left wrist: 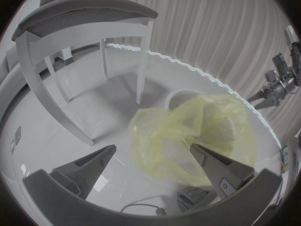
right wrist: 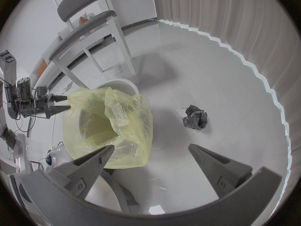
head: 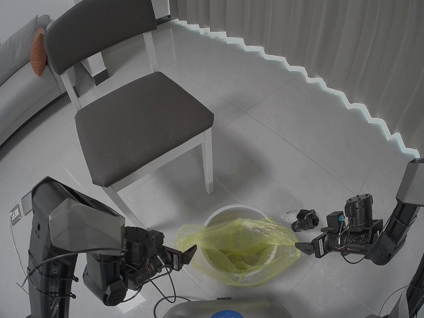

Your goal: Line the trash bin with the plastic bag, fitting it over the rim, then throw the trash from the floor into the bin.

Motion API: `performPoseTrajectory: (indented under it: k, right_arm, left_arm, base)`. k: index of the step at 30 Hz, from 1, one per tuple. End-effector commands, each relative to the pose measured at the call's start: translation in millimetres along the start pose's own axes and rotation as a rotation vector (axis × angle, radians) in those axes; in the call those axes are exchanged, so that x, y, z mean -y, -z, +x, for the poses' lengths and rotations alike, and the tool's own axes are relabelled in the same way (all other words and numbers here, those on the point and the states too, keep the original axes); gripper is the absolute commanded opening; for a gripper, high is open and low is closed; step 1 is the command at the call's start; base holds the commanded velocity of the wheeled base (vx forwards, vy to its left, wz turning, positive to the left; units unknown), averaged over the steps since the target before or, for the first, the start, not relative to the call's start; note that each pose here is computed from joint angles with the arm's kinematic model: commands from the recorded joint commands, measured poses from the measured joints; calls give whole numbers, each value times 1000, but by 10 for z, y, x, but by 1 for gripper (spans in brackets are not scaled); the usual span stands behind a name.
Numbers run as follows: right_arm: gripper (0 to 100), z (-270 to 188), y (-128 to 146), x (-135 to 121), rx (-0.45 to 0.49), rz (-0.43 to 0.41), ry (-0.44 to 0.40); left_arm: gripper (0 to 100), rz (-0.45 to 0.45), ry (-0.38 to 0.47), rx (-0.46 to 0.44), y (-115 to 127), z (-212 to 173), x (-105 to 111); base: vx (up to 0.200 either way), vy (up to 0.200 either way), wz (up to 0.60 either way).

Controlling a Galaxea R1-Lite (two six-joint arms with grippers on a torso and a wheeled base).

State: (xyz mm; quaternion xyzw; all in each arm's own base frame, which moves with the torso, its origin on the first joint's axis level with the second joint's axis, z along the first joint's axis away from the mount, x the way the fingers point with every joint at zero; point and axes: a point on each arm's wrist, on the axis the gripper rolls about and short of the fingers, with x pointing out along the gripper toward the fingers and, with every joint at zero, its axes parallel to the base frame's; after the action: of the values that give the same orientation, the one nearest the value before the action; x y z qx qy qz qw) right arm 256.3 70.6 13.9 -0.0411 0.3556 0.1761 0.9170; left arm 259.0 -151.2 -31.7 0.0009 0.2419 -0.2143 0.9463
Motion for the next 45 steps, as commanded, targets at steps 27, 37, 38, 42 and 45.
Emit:
performPoseTrajectory:
  k: [27,37,38,42,45]
  right_arm:
    - [100,-718,-329,125,136,6,-12]
    - [100,-704,-329,197,113,7,4]
    - [100,-704,-329,197,113,7,4]
    - [100,-729,-341,201,124,2,8]
    - [100,-767,-345,268,134,-5,31]
  left_arm:
    - [100,470,95,33,-1191,165,711]
    - [100,501,142,-85,-780,431,807]
    - [100,501,142,-85,-780,431,807]
    - [100,513,163,-92,-676,620,908]
    - [100,519,170,-84,-668,748,983]
  base:
    - [0,0,0]
    - [0,0,0]
    - [0,0,0]
    - [0,0,0]
    - [0,0,0]
